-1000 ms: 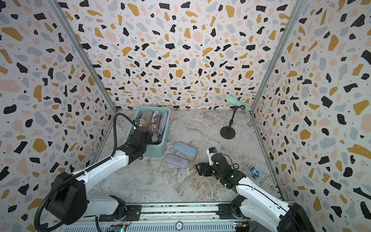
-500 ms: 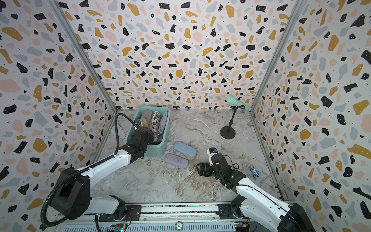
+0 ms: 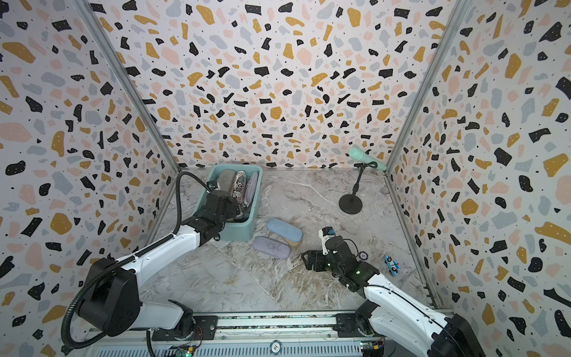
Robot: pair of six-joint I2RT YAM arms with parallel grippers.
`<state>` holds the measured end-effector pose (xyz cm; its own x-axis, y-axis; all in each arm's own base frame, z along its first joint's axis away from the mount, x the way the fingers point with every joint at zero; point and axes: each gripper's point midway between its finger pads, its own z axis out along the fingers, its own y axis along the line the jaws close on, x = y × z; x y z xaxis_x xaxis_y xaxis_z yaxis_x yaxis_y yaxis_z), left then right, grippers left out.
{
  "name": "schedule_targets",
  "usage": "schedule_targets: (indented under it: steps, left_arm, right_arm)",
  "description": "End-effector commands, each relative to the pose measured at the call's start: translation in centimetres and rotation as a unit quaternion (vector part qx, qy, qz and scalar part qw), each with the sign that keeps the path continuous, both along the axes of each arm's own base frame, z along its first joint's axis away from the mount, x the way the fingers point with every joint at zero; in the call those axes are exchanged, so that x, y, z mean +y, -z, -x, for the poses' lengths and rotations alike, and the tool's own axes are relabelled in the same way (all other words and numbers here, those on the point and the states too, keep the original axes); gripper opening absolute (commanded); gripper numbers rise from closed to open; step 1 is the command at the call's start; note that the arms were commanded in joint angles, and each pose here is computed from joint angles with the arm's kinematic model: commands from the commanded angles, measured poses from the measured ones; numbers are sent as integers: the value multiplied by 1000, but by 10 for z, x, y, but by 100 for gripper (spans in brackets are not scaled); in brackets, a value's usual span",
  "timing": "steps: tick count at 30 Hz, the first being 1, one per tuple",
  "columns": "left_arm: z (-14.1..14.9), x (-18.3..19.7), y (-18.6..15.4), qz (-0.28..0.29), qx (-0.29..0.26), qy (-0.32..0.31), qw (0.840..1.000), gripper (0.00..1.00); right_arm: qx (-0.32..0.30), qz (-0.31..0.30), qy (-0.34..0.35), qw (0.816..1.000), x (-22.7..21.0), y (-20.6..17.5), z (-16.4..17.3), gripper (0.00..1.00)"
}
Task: Put the glasses cases into the storage boxes
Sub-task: Place the glasses case in the storage box, then adjust the glasses case at the center of the board.
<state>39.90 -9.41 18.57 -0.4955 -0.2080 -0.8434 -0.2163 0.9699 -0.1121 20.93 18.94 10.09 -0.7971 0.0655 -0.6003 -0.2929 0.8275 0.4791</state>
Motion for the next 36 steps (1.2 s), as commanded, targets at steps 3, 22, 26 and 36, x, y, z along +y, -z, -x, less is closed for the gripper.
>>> schedule_targets:
  steps: [3, 22, 26, 36]
  left_arm:
    - [-3, -2, -70, 21, -61, 10, 998, 85]
    - [-25, -76, -153, 96, -139, 189, 967, 98]
    - [-20, -77, -130, 87, -116, 201, 969, 94]
    - [-13, -67, -120, 87, -110, 181, 974, 90]
  right_arm:
    - [-10, 9, 3, 1000, -2, -8, -2, 87]
    - [-77, 82, -83, 990, 39, -44, -55, 89]
    - [-78, 90, -93, 988, 43, -45, -58, 89]
    - [-97, 131, -152, 975, 71, -33, -95, 94]
